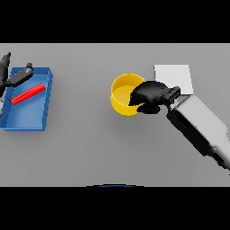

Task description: Pick up the red beaker and tilt it to pour out 1 green nut into yellow bowl. Pick up the yellow bowl and place it on the metallic measuring scale.

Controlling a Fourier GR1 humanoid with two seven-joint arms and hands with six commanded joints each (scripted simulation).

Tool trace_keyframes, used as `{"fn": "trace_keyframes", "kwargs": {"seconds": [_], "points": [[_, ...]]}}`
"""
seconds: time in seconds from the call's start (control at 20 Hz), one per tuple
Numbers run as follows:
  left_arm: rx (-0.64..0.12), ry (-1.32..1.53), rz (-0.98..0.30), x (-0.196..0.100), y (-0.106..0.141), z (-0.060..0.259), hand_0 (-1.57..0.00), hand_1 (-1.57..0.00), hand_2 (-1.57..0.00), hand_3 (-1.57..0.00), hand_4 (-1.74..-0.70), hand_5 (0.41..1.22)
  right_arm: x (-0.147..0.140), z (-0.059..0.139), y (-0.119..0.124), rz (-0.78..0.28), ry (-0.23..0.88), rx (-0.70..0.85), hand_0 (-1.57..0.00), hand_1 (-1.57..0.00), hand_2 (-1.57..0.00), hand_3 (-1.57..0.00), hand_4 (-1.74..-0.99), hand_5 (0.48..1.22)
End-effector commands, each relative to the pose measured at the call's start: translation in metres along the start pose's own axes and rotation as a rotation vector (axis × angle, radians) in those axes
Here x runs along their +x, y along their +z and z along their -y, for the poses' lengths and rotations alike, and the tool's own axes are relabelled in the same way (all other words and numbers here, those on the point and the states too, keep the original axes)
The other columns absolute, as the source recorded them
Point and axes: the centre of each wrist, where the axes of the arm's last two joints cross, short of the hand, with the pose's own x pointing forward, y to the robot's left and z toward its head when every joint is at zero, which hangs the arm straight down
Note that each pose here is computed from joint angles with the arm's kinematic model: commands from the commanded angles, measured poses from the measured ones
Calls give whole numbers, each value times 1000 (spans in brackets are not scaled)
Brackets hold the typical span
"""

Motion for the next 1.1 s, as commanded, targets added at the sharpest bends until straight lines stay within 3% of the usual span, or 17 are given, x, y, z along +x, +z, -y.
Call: {"fn": "trace_keyframes", "kwargs": {"seconds": [0.0,0.35,0.5,0.7,1.05], "points": [[-1,1,1,0,2,0,1,1,1,1,-799,720,-1,7,5,-19,9,-12,-1561,-1561,-1538,-1335,-1726,1219],[5,-7,7,-2,2,-6,1,1,1,1,-800,723,-6,19,33,-48,21,-58,-1569,-1569,-1564,-1238,-1719,1220],[4,-1,9,-4,6,-5,1,1,1,1,-811,741,-23,27,41,-114,32,-87,-1570,-1570,-1567,-1325,-1720,1221],[19,-10,-4,-2,7,-8,1,1,1,1,-804,735,-53,37,51,-217,24,-148,-1571,-1571,-1570,-1239,-1720,1221],[16,-12,-34,-2,12,-8,1,1,1,1,-832,773,-103,20,53,-331,-74,-167,-1571,-1571,-1571,-1172,-1720,1221]]}}
